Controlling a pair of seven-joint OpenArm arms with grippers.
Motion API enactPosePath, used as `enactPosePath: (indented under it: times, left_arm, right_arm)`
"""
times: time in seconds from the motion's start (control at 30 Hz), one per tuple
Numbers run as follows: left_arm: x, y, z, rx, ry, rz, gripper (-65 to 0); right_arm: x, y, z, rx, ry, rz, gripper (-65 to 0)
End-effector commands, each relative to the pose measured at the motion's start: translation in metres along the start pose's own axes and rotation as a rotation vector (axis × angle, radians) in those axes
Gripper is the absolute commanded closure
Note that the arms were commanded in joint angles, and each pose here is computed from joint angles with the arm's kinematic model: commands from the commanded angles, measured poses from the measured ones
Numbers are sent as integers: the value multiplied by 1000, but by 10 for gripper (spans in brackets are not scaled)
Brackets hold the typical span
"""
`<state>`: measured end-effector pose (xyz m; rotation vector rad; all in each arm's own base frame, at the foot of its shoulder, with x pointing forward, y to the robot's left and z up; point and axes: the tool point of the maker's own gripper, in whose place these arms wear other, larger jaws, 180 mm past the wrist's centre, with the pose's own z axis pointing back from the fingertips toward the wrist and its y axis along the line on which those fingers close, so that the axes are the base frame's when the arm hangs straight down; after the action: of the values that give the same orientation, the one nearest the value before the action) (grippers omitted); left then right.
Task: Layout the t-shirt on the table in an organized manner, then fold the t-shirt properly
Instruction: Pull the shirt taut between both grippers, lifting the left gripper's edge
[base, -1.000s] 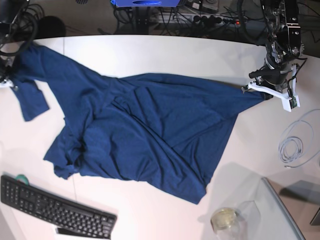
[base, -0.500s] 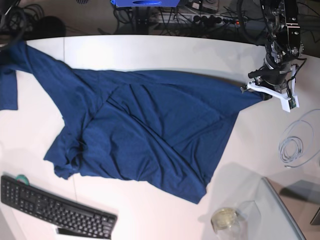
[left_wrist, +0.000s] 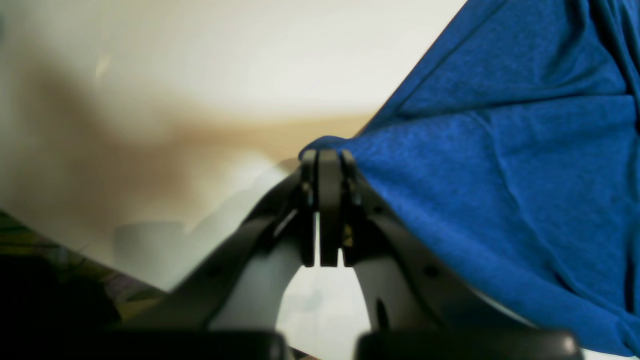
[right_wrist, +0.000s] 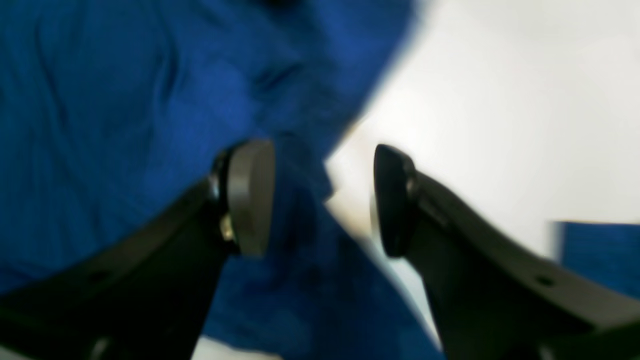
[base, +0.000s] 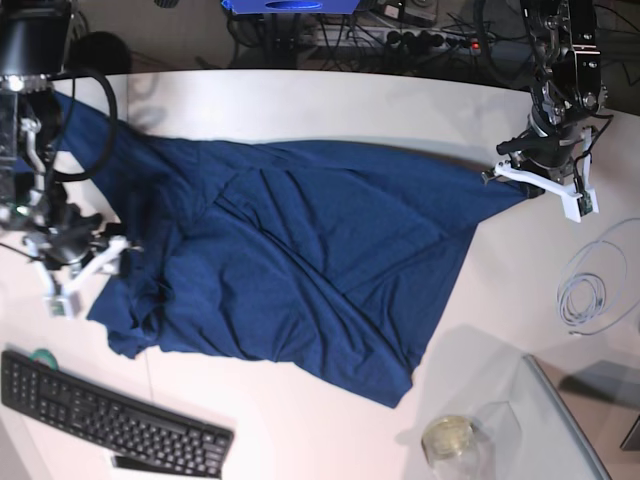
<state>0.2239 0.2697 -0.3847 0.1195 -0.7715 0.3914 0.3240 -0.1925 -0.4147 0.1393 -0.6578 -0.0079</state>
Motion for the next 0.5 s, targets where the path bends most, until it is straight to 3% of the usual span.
enactPosePath:
  times: [0.0,0.4,0.47]
  left_arm:
    - [12,2,2,5,-42,-14,0]
    - [3,7,5,14,-21,-19,0]
    - [2,7,5,15,-19,-20,0]
  right_arm:
    - [13,0,-2,2,-25,19,-300]
    - [-26,5,-40,17,134,-23,-297]
    - [-28,4,-42,15,142,-27,-266]
